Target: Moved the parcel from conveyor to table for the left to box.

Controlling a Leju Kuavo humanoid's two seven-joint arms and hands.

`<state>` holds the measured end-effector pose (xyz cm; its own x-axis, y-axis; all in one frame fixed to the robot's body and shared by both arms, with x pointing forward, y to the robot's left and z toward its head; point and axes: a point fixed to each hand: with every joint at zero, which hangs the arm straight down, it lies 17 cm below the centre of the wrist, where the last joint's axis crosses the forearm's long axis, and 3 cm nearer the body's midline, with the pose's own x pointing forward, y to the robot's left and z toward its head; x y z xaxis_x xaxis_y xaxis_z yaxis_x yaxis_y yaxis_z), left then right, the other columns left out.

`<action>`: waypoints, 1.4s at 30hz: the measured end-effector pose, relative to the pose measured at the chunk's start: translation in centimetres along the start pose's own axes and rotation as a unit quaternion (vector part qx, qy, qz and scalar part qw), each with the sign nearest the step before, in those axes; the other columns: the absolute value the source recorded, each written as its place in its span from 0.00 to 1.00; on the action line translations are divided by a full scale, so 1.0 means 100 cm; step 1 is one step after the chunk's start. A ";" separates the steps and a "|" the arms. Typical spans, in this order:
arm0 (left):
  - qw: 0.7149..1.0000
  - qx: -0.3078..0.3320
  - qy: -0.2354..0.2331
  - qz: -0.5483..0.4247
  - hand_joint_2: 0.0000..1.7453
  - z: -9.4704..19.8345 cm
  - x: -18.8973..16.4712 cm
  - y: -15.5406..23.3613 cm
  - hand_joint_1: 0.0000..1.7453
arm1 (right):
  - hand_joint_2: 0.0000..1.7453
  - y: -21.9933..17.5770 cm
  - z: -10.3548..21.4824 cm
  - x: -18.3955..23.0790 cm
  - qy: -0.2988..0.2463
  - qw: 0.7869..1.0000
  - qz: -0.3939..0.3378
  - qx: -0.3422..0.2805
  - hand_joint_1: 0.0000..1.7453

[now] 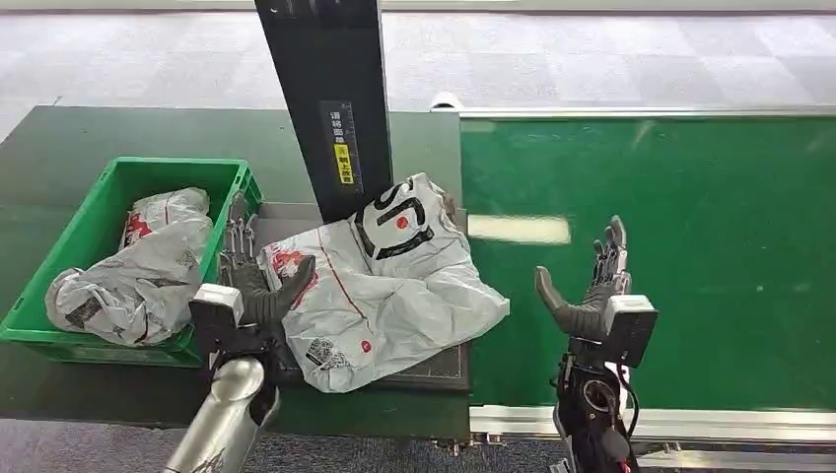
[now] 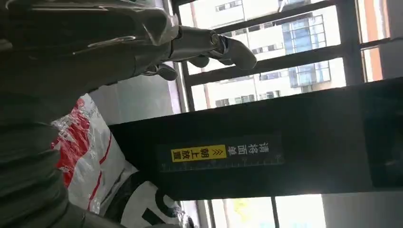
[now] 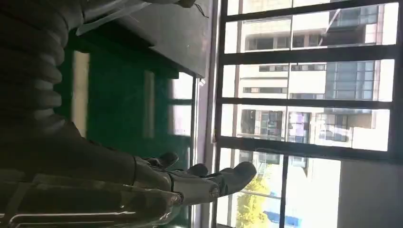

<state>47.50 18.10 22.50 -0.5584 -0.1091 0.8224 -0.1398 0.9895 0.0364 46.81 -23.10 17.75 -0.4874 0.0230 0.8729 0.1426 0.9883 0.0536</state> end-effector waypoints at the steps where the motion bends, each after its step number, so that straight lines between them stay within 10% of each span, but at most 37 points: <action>1: 1.000 -0.001 0.000 0.000 1.00 0.000 0.000 0.000 0.00 | 1.00 0.000 0.000 0.000 0.000 1.000 0.000 0.000 0.00; 7: 0.993 -0.065 0.006 -0.099 1.00 0.003 -0.007 -0.031 0.00 | 1.00 0.002 0.000 -0.001 0.001 1.000 0.000 0.008 0.00; 13: 0.888 -0.330 -0.040 -0.319 1.00 0.071 -0.041 -0.137 0.00 | 1.00 0.012 0.005 -0.007 0.008 0.999 -0.001 0.034 0.00; 28: 0.832 -0.452 0.028 -0.320 1.00 0.129 -0.087 -0.157 0.00 | 1.00 0.017 0.011 -0.020 0.024 0.998 -0.001 0.058 0.00; 29: 0.831 -0.455 0.029 -0.320 1.00 0.130 -0.088 -0.157 0.10 | 1.00 0.017 0.011 -0.020 0.025 0.998 -0.002 0.058 0.00; 31: 0.830 -0.457 0.031 -0.320 1.00 0.131 -0.089 -0.157 0.78 | 1.00 0.017 0.011 -0.020 0.025 0.998 -0.003 0.059 0.00; 32: 0.830 -0.457 0.032 -0.319 1.00 0.132 -0.089 -0.158 0.89 | 1.00 0.016 0.010 -0.021 0.026 0.998 -0.003 0.057 0.00; 42: 0.861 -0.426 -0.007 -0.278 1.00 0.114 -0.063 -0.160 1.00 | 1.00 0.010 0.011 -0.023 0.031 0.998 0.000 0.050 0.00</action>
<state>43.95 1.86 10.30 -0.6096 -0.5841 0.5360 0.2575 0.4936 0.8307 47.14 -22.02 15.22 -0.4325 0.0160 0.9015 0.0546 0.9985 0.0085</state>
